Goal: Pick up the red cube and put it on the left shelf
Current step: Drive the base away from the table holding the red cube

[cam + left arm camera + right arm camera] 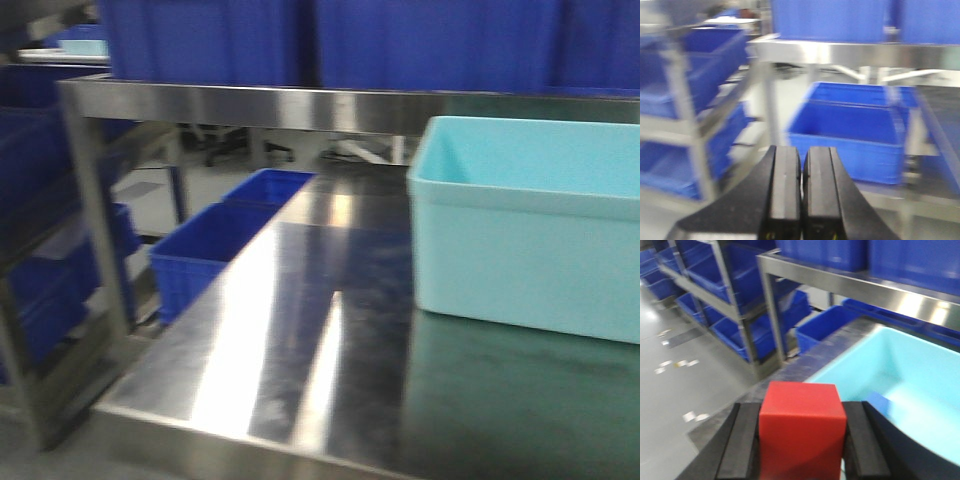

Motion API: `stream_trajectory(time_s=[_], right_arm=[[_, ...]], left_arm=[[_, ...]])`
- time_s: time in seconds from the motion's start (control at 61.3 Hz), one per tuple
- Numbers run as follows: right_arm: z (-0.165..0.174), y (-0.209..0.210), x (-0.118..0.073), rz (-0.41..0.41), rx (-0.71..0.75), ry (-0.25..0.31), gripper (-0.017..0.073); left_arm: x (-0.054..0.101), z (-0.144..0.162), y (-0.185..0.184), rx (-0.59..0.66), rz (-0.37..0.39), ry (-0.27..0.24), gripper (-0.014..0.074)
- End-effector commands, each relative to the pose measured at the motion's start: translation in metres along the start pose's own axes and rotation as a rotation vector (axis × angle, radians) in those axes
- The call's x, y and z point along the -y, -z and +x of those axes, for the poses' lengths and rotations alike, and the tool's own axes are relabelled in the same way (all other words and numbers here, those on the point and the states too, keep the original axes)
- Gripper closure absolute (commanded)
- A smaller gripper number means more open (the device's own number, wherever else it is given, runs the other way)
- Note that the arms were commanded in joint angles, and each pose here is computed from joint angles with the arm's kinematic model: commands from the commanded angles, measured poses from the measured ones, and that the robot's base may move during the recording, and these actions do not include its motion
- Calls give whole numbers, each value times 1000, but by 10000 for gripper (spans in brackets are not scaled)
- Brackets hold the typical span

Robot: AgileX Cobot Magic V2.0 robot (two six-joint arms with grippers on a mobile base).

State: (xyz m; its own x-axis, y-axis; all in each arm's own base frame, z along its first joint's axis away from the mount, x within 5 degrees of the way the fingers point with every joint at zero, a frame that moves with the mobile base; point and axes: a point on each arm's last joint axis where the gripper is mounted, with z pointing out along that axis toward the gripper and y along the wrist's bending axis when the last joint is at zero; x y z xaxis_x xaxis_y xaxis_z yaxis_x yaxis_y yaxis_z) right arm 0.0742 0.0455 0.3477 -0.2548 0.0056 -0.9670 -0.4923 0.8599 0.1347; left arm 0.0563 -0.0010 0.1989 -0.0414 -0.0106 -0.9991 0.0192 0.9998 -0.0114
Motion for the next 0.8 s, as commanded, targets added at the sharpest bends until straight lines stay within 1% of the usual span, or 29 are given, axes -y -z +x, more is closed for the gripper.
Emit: stream_trajectory(time_s=[0.0,0.784], right_arm=[[-15,3,-2,-12,107,18,355],[-15,3,-2,-12,107,18,355]], left_arm=[[0,-1,0,78,8,7,492],[0,-1,0,78,8,7,492]])
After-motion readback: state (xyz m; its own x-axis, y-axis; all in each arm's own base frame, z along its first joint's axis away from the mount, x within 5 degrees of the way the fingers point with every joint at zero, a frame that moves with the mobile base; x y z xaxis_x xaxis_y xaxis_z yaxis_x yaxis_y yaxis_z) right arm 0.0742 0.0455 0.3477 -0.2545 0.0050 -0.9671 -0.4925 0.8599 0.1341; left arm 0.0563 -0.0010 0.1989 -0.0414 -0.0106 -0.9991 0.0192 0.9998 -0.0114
